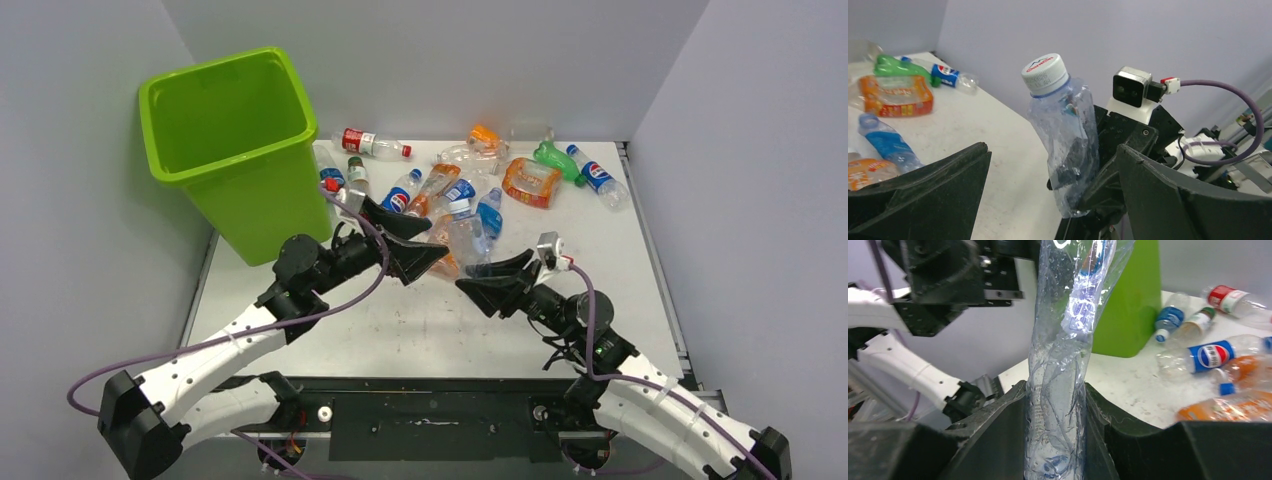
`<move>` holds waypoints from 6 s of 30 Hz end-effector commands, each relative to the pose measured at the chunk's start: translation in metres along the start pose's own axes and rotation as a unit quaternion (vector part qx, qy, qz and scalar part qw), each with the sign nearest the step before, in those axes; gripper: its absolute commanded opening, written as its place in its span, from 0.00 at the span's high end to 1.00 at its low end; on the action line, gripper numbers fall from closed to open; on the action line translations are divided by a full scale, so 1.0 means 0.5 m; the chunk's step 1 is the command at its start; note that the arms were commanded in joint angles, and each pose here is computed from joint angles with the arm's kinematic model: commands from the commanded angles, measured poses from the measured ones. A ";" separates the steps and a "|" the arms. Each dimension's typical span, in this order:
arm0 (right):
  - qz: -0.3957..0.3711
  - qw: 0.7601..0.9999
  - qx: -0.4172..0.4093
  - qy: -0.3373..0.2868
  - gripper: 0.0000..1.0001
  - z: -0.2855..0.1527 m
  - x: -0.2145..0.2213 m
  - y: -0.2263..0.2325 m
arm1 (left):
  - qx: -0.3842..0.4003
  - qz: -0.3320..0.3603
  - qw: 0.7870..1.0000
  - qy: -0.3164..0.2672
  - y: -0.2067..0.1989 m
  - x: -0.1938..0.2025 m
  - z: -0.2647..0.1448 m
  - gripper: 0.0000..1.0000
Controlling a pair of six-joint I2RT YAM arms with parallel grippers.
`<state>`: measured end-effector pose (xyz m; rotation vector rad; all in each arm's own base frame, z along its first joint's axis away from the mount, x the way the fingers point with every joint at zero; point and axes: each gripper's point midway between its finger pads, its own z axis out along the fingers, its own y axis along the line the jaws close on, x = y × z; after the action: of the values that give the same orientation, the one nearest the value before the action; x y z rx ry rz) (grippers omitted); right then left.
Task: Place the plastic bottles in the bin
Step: Pick up the plastic bottle at the center of the board, then place the plastic bottle in the trash bin, then pick up the plastic bottle from the corner of the board.
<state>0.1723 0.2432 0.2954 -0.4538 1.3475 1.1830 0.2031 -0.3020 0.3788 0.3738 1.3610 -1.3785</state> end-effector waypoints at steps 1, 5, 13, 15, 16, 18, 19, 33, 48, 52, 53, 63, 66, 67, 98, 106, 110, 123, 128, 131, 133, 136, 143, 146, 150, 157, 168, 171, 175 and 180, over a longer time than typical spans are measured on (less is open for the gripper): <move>-0.028 0.995 -0.070 -0.060 0.75 0.020 -0.050 0.075 | 0.088 -0.026 0.996 0.010 -0.078 -0.016 0.029 0.04; -0.043 0.994 -0.075 -0.062 0.75 0.032 -0.042 0.092 | 0.102 -0.035 0.994 0.034 -0.083 0.010 0.042 0.04; -0.065 0.995 -0.061 -0.051 0.74 0.047 -0.007 0.093 | 0.100 -0.034 0.993 0.044 -0.075 0.032 0.047 0.51; -0.068 0.995 -0.053 -0.041 0.71 0.049 0.002 0.090 | 0.102 -0.025 0.994 0.039 -0.078 0.025 0.042 0.64; -0.070 0.996 -0.049 -0.034 0.67 0.051 0.003 0.089 | 0.102 -0.017 0.994 0.038 -0.081 0.022 0.040 0.69; -0.076 0.996 -0.039 -0.006 0.53 0.055 0.012 0.084 | 0.099 0.005 0.994 0.044 -0.083 0.017 0.036 0.78; -0.080 0.996 -0.033 0.021 0.45 0.055 0.025 0.079 | 0.092 0.013 0.994 0.055 -0.079 0.023 0.034 0.82; -0.092 0.995 -0.011 0.038 0.81 0.056 0.012 0.070 | 0.123 0.050 0.983 0.125 -0.110 0.041 0.010 0.34; -0.104 0.994 -0.026 0.016 0.85 0.053 -0.006 0.083 | 0.010 -0.008 1.000 0.005 -0.075 -0.163 0.036 0.00; -0.107 0.994 -0.026 0.019 0.85 0.055 -0.006 0.084 | 0.036 -0.031 0.998 0.052 -0.087 -0.137 0.053 0.09; -0.108 0.994 -0.026 0.019 0.85 0.055 -0.005 0.084 | 0.040 -0.034 0.997 0.058 -0.087 -0.132 0.056 0.11; -0.107 0.994 -0.024 0.022 0.86 0.058 0.003 0.082 | 0.060 -0.050 0.991 0.109 -0.090 -0.083 0.071 0.31; -0.106 0.994 -0.025 0.025 0.86 0.061 0.009 0.082 | 0.069 -0.047 0.990 0.115 -0.099 -0.077 0.074 0.46; -0.106 0.994 -0.025 0.028 0.86 0.061 0.012 0.081 | 0.073 -0.046 0.989 0.117 -0.102 -0.075 0.074 0.52; -0.042 0.996 0.074 -0.014 0.10 -0.050 -0.096 0.058 | -0.381 0.317 0.806 -0.323 -0.049 -0.671 -0.230 1.00; -0.026 0.972 0.228 -0.054 0.10 -0.102 -0.108 -0.051 | -0.511 0.304 0.719 -0.360 0.129 -0.759 -0.269 1.00; -0.010 0.961 0.269 -0.066 0.10 -0.129 -0.118 -0.074 | -0.534 0.323 0.694 -0.357 0.203 -0.766 -0.268 1.00; -0.012 0.921 0.389 -0.026 0.10 -0.191 -0.067 -0.154 | -0.606 0.303 0.676 -0.290 0.356 -0.702 -0.275 0.12; -0.016 0.906 0.422 -0.018 0.10 -0.190 -0.066 -0.169 | -0.562 0.306 0.703 -0.312 0.256 -0.721 -0.258 0.04; -0.025 0.887 0.460 -0.010 0.10 -0.185 -0.062 -0.189 | -0.514 0.314 0.742 -0.296 0.181 -0.689 -0.219 0.04; -0.035 0.875 0.483 -0.005 0.10 -0.170 -0.064 -0.199 | -0.488 0.323 0.773 -0.244 0.160 -0.637 -0.181 0.04; -0.052 0.859 0.510 0.005 0.10 -0.126 -0.083 -0.216 | -0.430 0.320 0.832 -0.140 0.149 -0.531 -0.121 0.04; 0.046 0.834 0.548 -0.033 0.10 -0.077 -0.129 -0.440 | -0.281 0.265 0.921 0.049 0.150 -0.252 -0.074 0.04; 0.049 0.793 0.599 -0.098 0.10 -0.123 -0.176 -0.566 | -0.257 0.240 0.934 0.062 0.162 -0.179 -0.094 0.04; 0.034 0.744 0.654 -0.131 0.10 -0.167 -0.210 -0.714 | -0.250 0.199 0.945 0.068 0.189 -0.097 -0.118 0.04; -0.054 0.703 0.706 -0.060 0.10 -0.236 -0.256 -0.935 | -0.249 0.134 0.956 0.078 0.220 -0.008 -0.139 0.04; -0.067 0.726 0.684 -0.022 0.08 -0.316 -0.221 -1.180 | -0.262 0.143 0.949 0.096 0.239 0.010 -0.151 0.04; -0.063 0.745 0.664 -0.021 0.09 -0.304 -0.222 -1.215 | -0.261 0.139 0.950 0.100 0.244 0.010 -0.148 0.03; -0.040 0.763 0.645 0.017 0.09 -0.287 -0.175 -1.251 | -0.256 0.120 0.954 0.096 0.251 0.004 -0.146 0.03; -0.020 0.770 0.636 0.049 0.08 -0.281 -0.119 -1.247 | -0.250 0.107 0.958 0.093 0.253 0.005 -0.142 0.02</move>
<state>0.6314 -0.1650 0.0737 0.5412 1.8835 -0.0593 0.2731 -0.2006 0.2681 0.2994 1.7978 -0.7242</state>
